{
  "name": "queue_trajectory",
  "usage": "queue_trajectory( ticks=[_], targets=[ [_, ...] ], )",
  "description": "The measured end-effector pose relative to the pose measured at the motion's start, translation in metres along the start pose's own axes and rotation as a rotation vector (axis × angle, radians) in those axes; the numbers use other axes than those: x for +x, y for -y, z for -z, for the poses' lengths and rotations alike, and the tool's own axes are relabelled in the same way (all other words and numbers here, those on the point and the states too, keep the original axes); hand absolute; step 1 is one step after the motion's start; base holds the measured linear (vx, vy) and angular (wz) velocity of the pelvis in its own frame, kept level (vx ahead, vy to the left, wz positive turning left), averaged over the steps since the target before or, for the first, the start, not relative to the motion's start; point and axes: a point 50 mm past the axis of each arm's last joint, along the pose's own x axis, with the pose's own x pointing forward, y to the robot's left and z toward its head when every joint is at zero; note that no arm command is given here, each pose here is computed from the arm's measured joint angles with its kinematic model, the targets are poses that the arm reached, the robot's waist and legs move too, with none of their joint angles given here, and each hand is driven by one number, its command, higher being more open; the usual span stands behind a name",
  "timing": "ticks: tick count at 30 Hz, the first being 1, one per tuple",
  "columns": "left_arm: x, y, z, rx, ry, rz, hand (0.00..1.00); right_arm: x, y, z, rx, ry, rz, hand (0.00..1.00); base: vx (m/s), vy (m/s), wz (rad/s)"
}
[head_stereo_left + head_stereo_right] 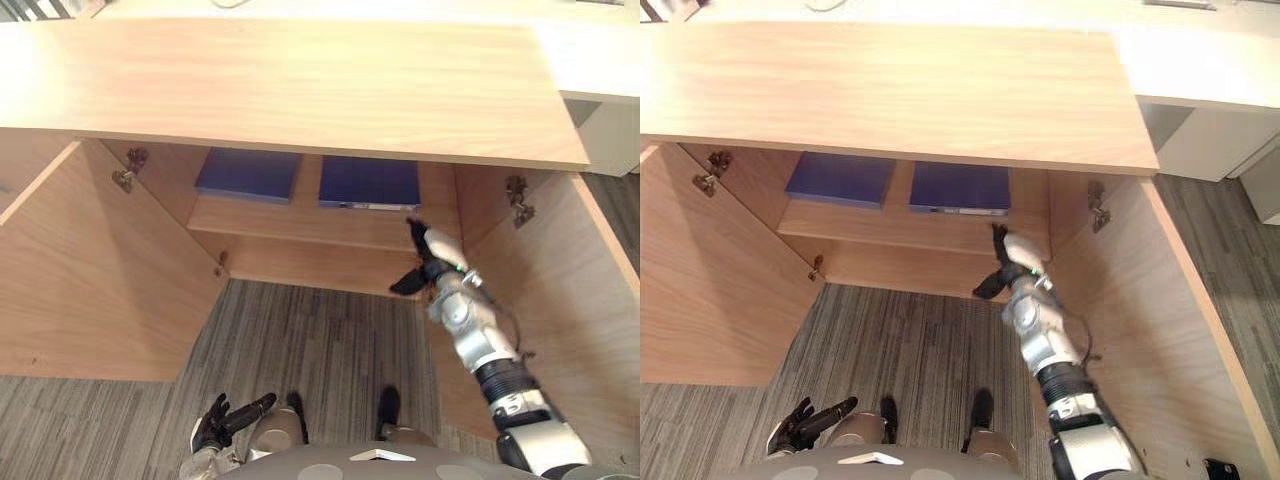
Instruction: Walk over to the cabinet, pick up the folder, carry it to the office cabinet, place the folder inside the office cabinet, then close the office cabinet door
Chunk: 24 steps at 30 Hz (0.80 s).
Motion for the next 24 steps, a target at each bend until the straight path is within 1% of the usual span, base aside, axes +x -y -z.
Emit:
queue_trajectory(
  ticks=[1, 2, 4, 5, 6, 8, 10, 13, 16, 18, 23, 24],
  targets=[
    [0.002, 0.004, -0.004, 0.007, 0.007, 0.001, 1.0, -0.006, -0.02, 0.01, 0.104, -0.062, -0.047, 1.0, -0.09, 0.0, -0.04],
    [0.003, 0.007, -0.007, 0.015, 0.016, 0.005, 1.0, -0.009, -0.029, 0.015, 0.16, -0.098, -0.068, 1.0, -0.07, 0.0, 0.01],
    [0.007, 0.016, -0.019, 0.057, 0.046, 0.013, 1.0, -0.024, -0.063, 0.037, 0.339, -0.25, -0.128, 1.0, -0.07, -0.007, 0.12],
    [0.009, 0.025, -0.025, 0.103, 0.063, 0.021, 1.0, -0.036, -0.08, 0.05, 0.437, -0.343, -0.148, 1.0, -0.06, -0.012, 0.23],
    [0.01, 0.031, -0.028, 0.127, 0.073, 0.029, 1.0, -0.043, -0.088, 0.057, 0.486, -0.39, -0.152, 1.0, -0.04, -0.01, 0.26],
    [0.011, 0.051, -0.039, 0.212, 0.114, 0.055, 1.0, -0.069, -0.117, 0.077, 0.659, -0.565, -0.161, 1.0, -0.05, 0.005, 0.16],
    [0.011, 0.064, -0.045, 0.236, 0.139, 0.061, 1.0, -0.09, -0.138, 0.088, 0.769, -0.687, -0.168, 1.0, -0.03, 0.011, 0.01],
    [0.011, 0.071, -0.049, 0.282, 0.161, 0.061, 1.0, -0.096, -0.144, 0.09, 0.863, -0.734, -0.148, 1.0, -0.06, 0.019, -0.1],
    [0.011, 0.072, -0.042, 0.335, 0.142, 0.051, 1.0, -0.103, -0.147, 0.096, 0.941, -0.774, -0.111, 1.0, -0.06, 0.012, -0.19],
    [0.012, 0.069, -0.034, 0.334, 0.108, 0.04, 1.0, -0.104, -0.147, 0.099, 0.954, -0.782, -0.105, 1.0, -0.06, 0.023, -0.37],
    [0.014, 0.061, -0.032, 0.285, 0.084, 0.012, 1.0, -0.102, -0.142, 0.105, 0.986, -0.8, -0.073, 1.0, -0.05, 0.094, -0.77],
    [0.014, 0.054, -0.032, 0.251, 0.077, -0.019, 1.0, -0.102, -0.142, 0.105, 1.0, -0.802, -0.069, 1.0, -0.07, 0.146, -0.93]
  ],
)
